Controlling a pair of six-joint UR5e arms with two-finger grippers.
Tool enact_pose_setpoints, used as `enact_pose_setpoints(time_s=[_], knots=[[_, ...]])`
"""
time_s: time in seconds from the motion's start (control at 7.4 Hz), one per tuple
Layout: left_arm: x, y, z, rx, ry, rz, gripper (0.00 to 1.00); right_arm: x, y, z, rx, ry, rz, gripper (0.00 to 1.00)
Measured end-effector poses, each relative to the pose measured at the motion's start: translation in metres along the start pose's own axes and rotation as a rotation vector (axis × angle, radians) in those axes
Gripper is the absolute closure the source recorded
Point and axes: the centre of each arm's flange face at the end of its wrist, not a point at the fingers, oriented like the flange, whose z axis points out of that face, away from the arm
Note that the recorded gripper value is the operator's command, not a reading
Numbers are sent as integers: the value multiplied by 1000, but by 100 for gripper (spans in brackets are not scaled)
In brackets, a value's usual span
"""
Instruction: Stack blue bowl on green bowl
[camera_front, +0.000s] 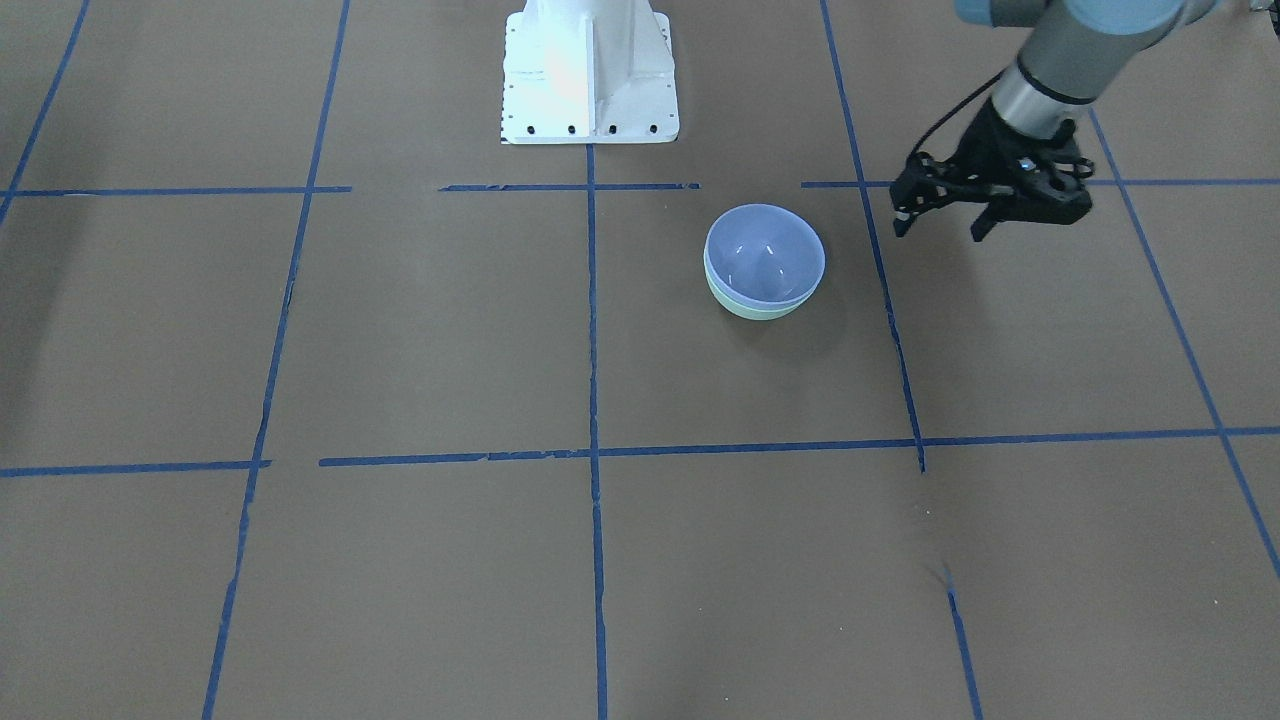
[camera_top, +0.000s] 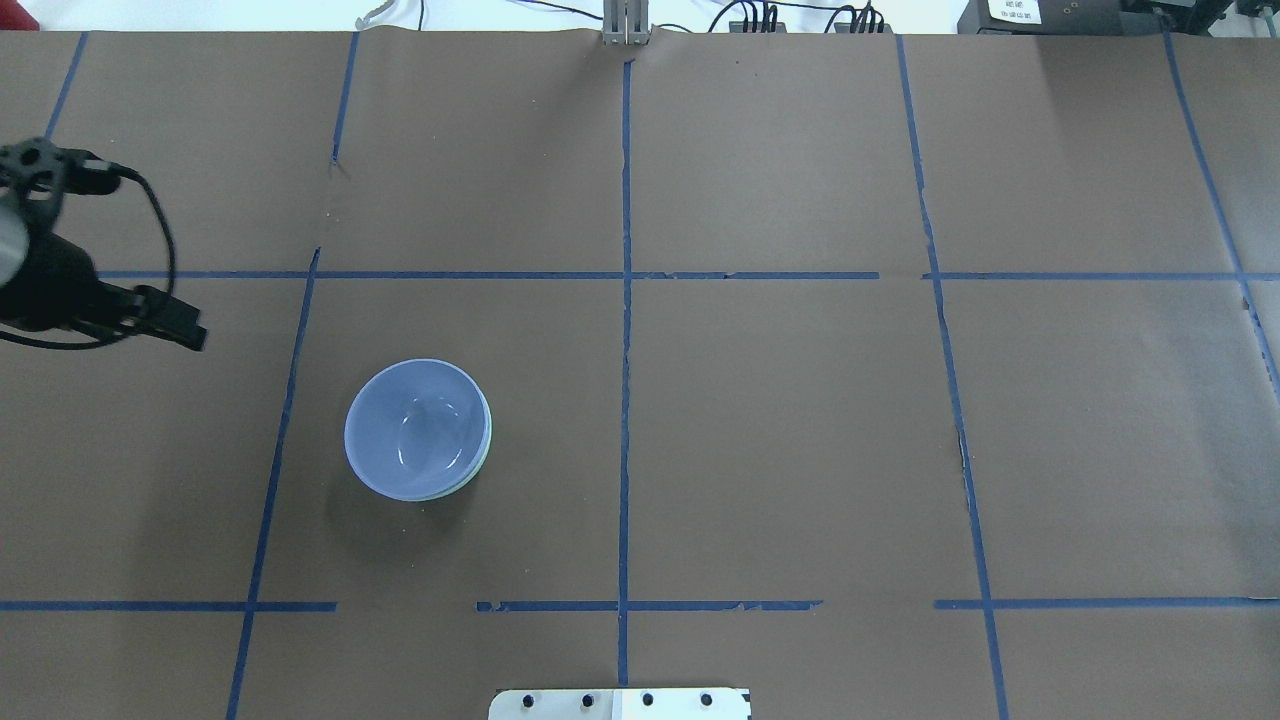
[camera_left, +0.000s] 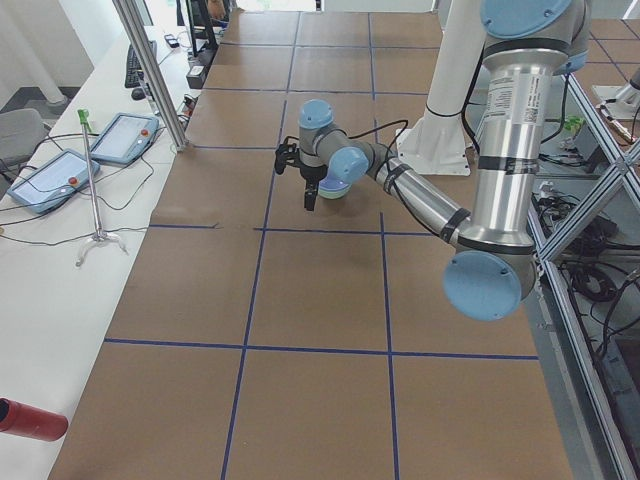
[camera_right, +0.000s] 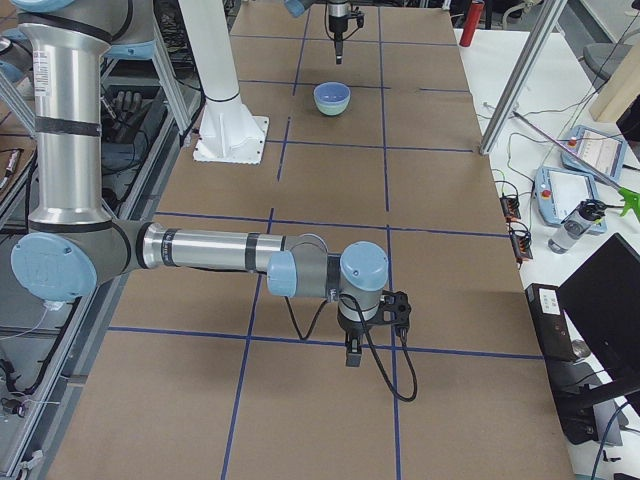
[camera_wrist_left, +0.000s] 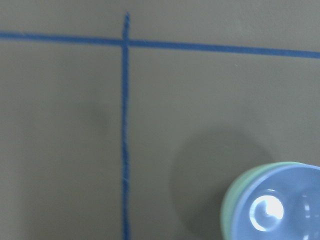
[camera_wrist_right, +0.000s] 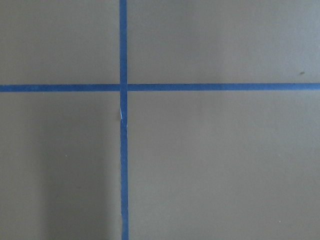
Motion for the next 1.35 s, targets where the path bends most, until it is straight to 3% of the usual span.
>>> enact_pose_setpoints(time_s=[0.27, 0.41, 0.68, 0.95, 1.35], knots=[[-148, -5, -30, -39, -95, 203, 0, 0, 0, 0, -1, 0, 1, 0], [-216, 2, -45, -60, -125, 227, 0, 0, 0, 0, -1, 0, 1, 0], [-318, 43, -64, -76, -146, 156, 0, 0, 0, 0, 0, 1, 0, 0], [-352, 82, -64, -74, -89, 85, 0, 0, 0, 0, 0, 1, 0, 0], [-356, 99, -59, -65, -23, 57, 0, 0, 0, 0, 0, 1, 0, 0]])
